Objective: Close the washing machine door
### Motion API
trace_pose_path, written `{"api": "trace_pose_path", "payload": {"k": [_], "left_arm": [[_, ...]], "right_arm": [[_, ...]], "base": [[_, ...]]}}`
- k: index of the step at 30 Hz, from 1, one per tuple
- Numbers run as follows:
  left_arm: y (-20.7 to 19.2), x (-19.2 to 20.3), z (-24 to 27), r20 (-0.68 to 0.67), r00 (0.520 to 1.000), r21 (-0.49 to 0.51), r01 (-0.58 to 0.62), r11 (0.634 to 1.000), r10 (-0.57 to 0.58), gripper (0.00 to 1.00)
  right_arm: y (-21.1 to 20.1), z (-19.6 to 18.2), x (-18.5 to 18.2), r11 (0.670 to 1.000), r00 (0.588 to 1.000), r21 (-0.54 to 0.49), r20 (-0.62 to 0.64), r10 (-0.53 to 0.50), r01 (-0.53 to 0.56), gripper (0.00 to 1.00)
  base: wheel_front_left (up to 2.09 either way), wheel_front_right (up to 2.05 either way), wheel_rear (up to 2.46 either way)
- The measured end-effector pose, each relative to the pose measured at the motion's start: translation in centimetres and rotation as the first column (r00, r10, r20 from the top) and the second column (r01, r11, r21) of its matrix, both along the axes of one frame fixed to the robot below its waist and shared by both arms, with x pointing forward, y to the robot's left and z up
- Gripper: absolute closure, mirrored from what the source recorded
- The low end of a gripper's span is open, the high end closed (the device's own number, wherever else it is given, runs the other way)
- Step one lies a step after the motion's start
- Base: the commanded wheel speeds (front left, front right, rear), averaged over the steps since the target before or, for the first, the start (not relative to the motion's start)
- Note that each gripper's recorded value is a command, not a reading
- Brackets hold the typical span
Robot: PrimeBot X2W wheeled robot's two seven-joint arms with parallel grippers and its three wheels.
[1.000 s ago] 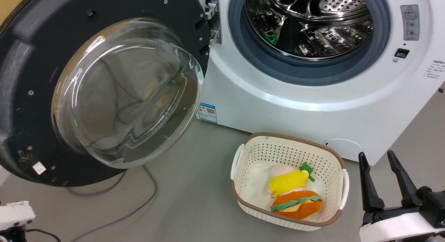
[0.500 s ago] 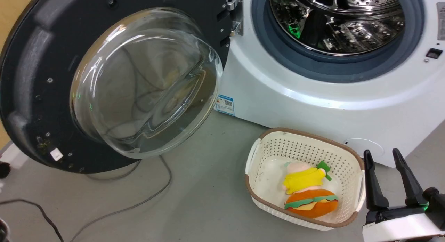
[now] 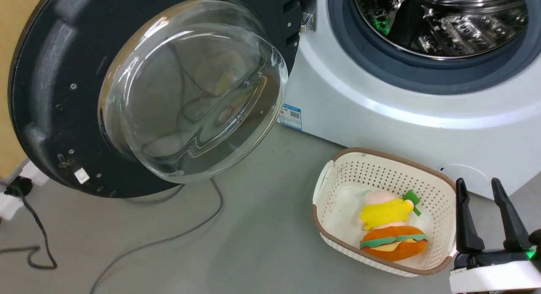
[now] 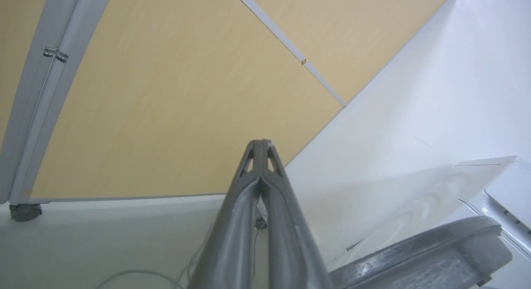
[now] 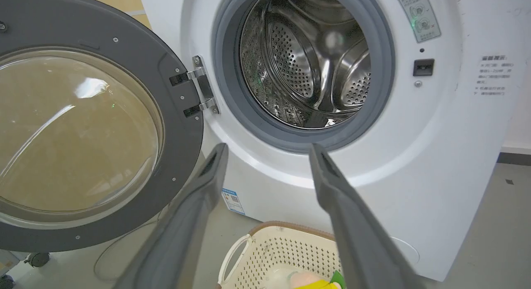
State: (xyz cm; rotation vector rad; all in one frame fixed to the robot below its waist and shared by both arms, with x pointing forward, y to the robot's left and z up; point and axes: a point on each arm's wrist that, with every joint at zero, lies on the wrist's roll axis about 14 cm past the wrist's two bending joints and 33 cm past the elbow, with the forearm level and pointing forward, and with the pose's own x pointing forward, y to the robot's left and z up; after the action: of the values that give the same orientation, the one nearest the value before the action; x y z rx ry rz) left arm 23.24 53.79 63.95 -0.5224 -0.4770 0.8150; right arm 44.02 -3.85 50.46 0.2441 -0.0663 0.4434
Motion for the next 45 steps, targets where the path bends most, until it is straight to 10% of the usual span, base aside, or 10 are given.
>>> {"api": "trace_pose_path", "payload": {"k": [15, 45], "left_arm": [[-1.0, 5.8, -1.9, -0.098, 0.945, -0.282, 0.273, 0.920, -0.311, 1.00], [-15.4, 6.9, -6.4, -0.117, 0.581, -0.458, 0.688, 0.563, -0.805, 1.00]], "right_arm": [[1.1, -1.5, 0.9, 0.999, 1.000, 0.037, -0.020, 0.019, -0.019, 0.00], [1.1, -0.3, 0.7, 0.997, 1.000, 0.074, -0.002, 0.017, -0.017, 0.00]], "base": [[0.00, 0.00, 0.00], [0.00, 0.00, 0.00]]}}
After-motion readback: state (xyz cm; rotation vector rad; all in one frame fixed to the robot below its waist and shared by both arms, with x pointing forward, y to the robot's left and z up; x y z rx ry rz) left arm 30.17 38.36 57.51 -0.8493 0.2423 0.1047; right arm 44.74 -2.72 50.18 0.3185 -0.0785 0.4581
